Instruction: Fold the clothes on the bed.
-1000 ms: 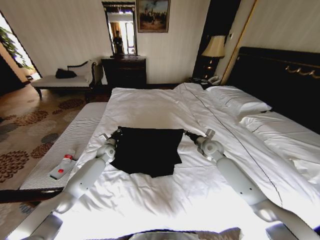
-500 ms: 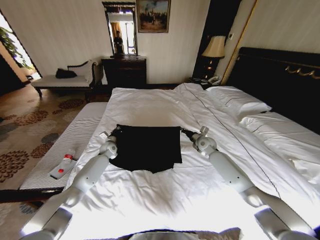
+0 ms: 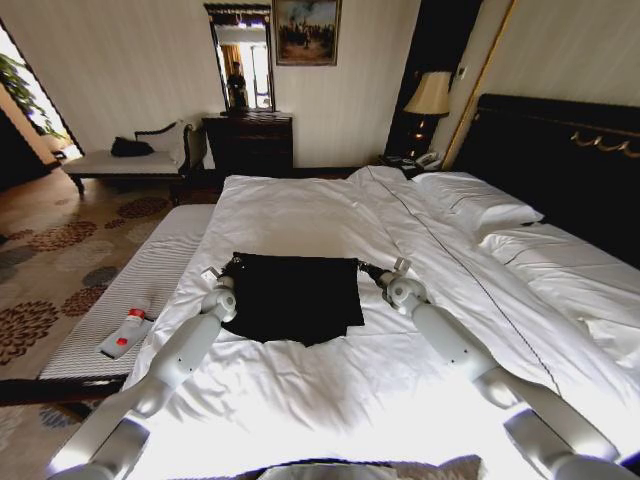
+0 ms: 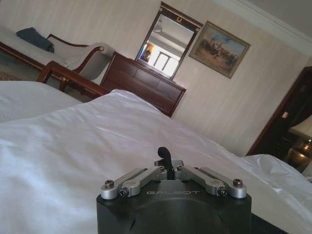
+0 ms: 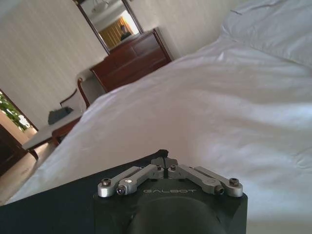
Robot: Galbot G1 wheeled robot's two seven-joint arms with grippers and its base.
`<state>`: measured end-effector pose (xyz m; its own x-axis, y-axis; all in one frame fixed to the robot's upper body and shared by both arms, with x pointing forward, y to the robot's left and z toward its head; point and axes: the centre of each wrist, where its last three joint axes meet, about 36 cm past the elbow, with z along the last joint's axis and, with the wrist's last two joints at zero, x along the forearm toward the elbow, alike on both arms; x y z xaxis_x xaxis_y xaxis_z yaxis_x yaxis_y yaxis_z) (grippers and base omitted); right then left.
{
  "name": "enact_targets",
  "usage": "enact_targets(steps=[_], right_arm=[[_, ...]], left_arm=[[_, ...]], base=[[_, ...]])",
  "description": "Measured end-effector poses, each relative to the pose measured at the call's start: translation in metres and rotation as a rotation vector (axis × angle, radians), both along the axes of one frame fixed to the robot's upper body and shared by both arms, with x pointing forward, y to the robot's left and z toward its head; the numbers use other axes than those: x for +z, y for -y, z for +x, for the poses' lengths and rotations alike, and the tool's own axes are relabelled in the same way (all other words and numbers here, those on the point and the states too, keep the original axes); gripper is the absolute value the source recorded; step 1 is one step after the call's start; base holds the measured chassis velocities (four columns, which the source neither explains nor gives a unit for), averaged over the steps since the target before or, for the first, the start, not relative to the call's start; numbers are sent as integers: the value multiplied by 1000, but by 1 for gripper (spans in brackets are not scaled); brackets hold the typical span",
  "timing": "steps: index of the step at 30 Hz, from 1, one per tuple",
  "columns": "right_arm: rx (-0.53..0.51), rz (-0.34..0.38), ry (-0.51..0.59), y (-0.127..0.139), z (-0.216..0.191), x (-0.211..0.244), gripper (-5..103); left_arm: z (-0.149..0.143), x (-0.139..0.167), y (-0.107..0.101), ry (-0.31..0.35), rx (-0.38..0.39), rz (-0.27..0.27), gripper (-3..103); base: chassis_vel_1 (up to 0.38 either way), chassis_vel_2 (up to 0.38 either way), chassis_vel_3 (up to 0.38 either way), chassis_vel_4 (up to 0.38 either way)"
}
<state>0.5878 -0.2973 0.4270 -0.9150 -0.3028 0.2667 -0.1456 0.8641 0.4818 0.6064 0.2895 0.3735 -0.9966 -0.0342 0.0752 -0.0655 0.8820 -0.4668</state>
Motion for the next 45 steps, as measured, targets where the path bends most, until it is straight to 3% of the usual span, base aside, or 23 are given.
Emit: enact_targets(steps=[4, 8, 14, 18, 29, 37, 45], right_arm=[[10, -2, 50, -1, -31, 3, 0], [24, -23, 55, -5, -57, -9, 0], [41, -38, 59, -13, -97, -25, 0], [55, -41, 69, -18, -112, -25, 0], [66, -66, 62, -21, -166, -38, 0], [66, -89, 35, -20, -193, -53, 0], [77, -106, 12, -26, -217, -72, 0]], left_arm=[[-25, -7, -6, 73, -88, 58, 2], [-51, -11, -3, 101, -154, 86, 2], [-84, -18, -5, 133, -164, 95, 2], [-102, -20, -12, 131, -163, 93, 2], [-164, -50, -46, 109, -230, 153, 2], [-174, -64, -56, 116, -225, 181, 2], [-176, -77, -79, 111, -206, 218, 2]], base=[[0, 0, 0, 0], [0, 0, 0, 0], [0, 0, 0, 0], [0, 0, 0, 0], [0, 0, 0, 0], [0, 0, 0, 0], [0, 0, 0, 0]])
